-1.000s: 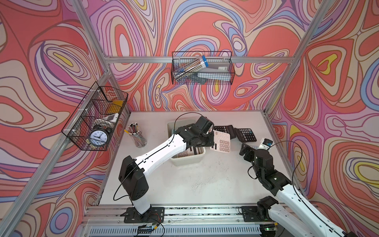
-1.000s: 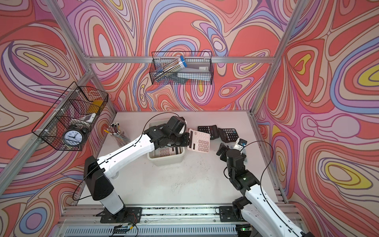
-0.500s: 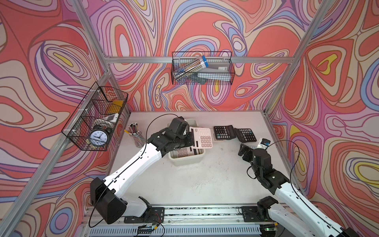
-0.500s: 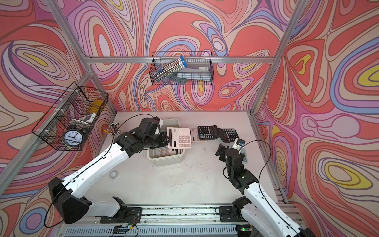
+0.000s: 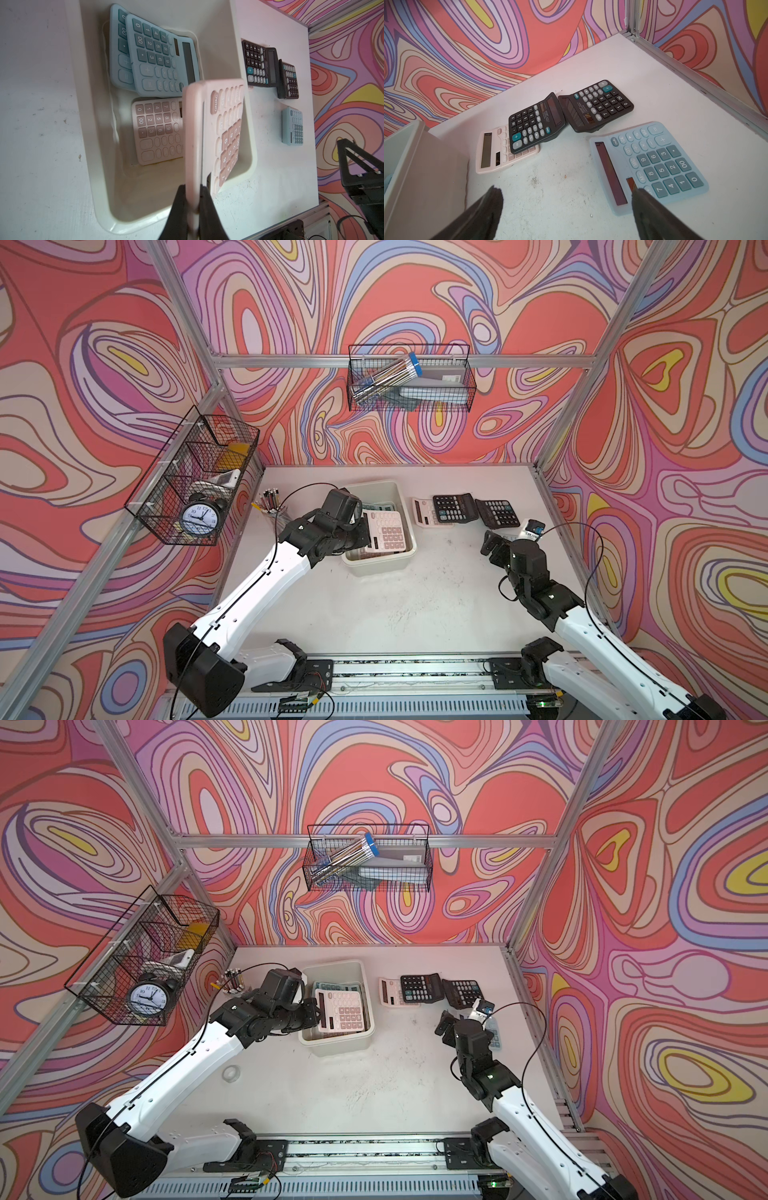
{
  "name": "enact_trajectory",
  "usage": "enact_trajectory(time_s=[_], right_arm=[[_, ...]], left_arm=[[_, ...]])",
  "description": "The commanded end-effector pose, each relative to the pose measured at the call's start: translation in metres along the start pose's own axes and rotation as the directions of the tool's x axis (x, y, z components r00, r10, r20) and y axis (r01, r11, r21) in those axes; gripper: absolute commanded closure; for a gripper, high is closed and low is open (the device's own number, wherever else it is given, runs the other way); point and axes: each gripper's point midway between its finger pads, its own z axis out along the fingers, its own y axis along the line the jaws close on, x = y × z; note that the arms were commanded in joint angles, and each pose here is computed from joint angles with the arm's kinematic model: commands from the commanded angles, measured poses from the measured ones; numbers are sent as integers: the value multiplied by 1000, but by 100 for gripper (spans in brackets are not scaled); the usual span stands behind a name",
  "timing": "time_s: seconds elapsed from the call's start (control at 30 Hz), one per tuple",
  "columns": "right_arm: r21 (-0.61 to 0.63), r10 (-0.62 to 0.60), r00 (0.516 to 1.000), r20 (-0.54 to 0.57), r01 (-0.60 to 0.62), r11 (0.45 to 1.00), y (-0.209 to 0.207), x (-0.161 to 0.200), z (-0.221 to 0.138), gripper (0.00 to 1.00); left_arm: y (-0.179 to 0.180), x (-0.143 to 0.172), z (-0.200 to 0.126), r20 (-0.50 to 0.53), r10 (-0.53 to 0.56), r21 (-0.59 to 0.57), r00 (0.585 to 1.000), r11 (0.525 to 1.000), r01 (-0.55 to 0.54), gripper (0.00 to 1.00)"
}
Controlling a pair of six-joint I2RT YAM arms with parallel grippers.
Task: Put the calculator in the storage box
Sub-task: Place the calculator in the storage box.
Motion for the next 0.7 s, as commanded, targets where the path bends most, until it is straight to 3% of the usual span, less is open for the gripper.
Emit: enact_trajectory(time_s=[0.0, 0.37, 0.67], right_arm=[[-4, 4, 1000, 0, -4, 1000, 0, 1, 1, 2], [-10, 0, 1000, -10, 0, 1000, 2, 2, 3, 2], [-15, -3, 1000, -17, 3, 1000, 4, 4, 4, 2]], left_arm=[[12, 6, 4, -19, 16, -38, 1000, 999, -17, 100], [39, 33, 34, -124, -4, -133, 992, 991, -13, 100], [41, 45, 52, -198, -13, -143, 980, 990, -15, 97]])
